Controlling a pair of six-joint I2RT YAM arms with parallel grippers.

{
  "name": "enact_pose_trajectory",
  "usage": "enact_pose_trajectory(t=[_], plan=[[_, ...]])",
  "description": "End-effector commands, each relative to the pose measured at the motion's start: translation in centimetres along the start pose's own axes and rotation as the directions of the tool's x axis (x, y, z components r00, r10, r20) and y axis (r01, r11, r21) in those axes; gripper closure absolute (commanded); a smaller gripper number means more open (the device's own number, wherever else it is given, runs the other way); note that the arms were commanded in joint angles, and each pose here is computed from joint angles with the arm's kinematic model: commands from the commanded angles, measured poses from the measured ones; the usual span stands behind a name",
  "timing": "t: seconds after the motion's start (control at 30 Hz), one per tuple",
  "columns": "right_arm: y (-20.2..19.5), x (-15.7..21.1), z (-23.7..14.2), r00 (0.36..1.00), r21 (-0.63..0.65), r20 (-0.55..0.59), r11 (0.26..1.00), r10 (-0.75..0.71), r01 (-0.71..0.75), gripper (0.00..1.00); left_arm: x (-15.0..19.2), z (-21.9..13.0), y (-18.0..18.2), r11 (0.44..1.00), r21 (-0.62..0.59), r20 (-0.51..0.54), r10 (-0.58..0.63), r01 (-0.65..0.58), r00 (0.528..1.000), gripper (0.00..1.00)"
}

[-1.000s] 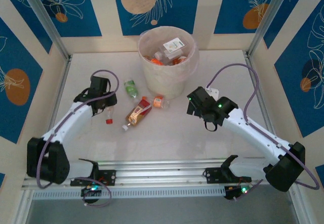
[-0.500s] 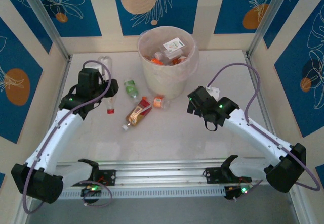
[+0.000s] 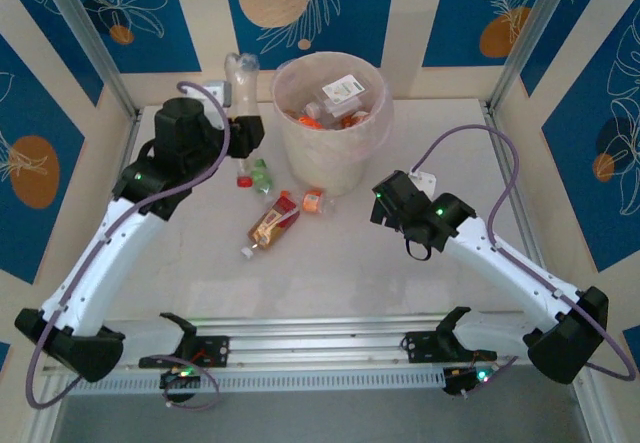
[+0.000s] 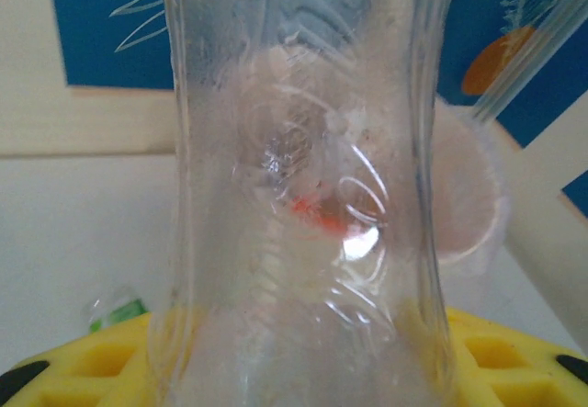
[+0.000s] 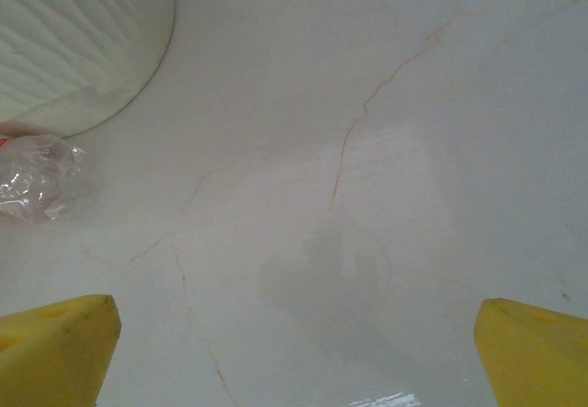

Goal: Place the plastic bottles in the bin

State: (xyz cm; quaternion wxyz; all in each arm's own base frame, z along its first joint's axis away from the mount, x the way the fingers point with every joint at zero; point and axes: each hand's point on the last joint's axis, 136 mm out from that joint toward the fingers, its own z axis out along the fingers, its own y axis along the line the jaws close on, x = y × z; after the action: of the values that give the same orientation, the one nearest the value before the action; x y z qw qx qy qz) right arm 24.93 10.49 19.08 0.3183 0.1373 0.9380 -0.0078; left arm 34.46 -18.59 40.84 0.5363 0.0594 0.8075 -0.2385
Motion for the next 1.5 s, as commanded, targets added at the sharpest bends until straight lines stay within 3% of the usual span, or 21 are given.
enact_pose_trajectory(t=[0.0, 0.47, 0.7, 0.87, 1.13, 1.33, 1.47], plan=[[-0.6, -0.1, -0.2, 0.999, 0.016, 0.022, 0.999, 0.03, -0.031, 0.01, -3.3, 0.0, -3.5, 0.993, 0.106, 0.082, 0.039, -0.048, 0.996, 0.56], [-1.4, -0.4, -0.8, 0.998, 0.027, 0.04, 0.999, 0.038, -0.039, 0.01, -7.8, 5.5, -10.1, 0.966, 0.237, 0.135, 0.073, -0.104, 0.988, 0.56], [-2.1, -0.5, -1.2, 0.996, 0.026, 0.068, 0.998, 0.055, -0.057, 0.01, -7.4, 9.8, -12.2, 0.948, 0.289, 0.09, 0.112, -0.134, 0.99, 0.56], [-2.0, -0.2, -1.2, 0.995, 0.008, 0.065, 0.997, 0.071, -0.072, 0.01, -8.1, 12.9, -12.4, 0.946, 0.26, 0.119, 0.169, -0.195, 0.978, 0.56], [-2.3, 0.0, -1.4, 0.995, 0.003, 0.062, 0.997, 0.076, -0.076, 0.01, -7.6, 17.5, -10.1, 0.899, 0.1, 0.137, 0.412, -0.427, 0.901, 0.55], [-2.1, -0.3, -1.6, 0.994, -0.009, 0.072, 0.997, 0.078, -0.077, 0.01, -5.1, 20.2, -8.0, 0.815, 0.034, 0.061, 0.576, -0.578, 0.815, 0.51], [-1.9, -0.4, -1.4, 0.994, -0.012, 0.071, 0.997, 0.079, -0.079, 0.01, -3.4, 21.1, -7.0, 0.788, 0.034, -0.001, 0.615, -0.615, 0.788, 0.5]])
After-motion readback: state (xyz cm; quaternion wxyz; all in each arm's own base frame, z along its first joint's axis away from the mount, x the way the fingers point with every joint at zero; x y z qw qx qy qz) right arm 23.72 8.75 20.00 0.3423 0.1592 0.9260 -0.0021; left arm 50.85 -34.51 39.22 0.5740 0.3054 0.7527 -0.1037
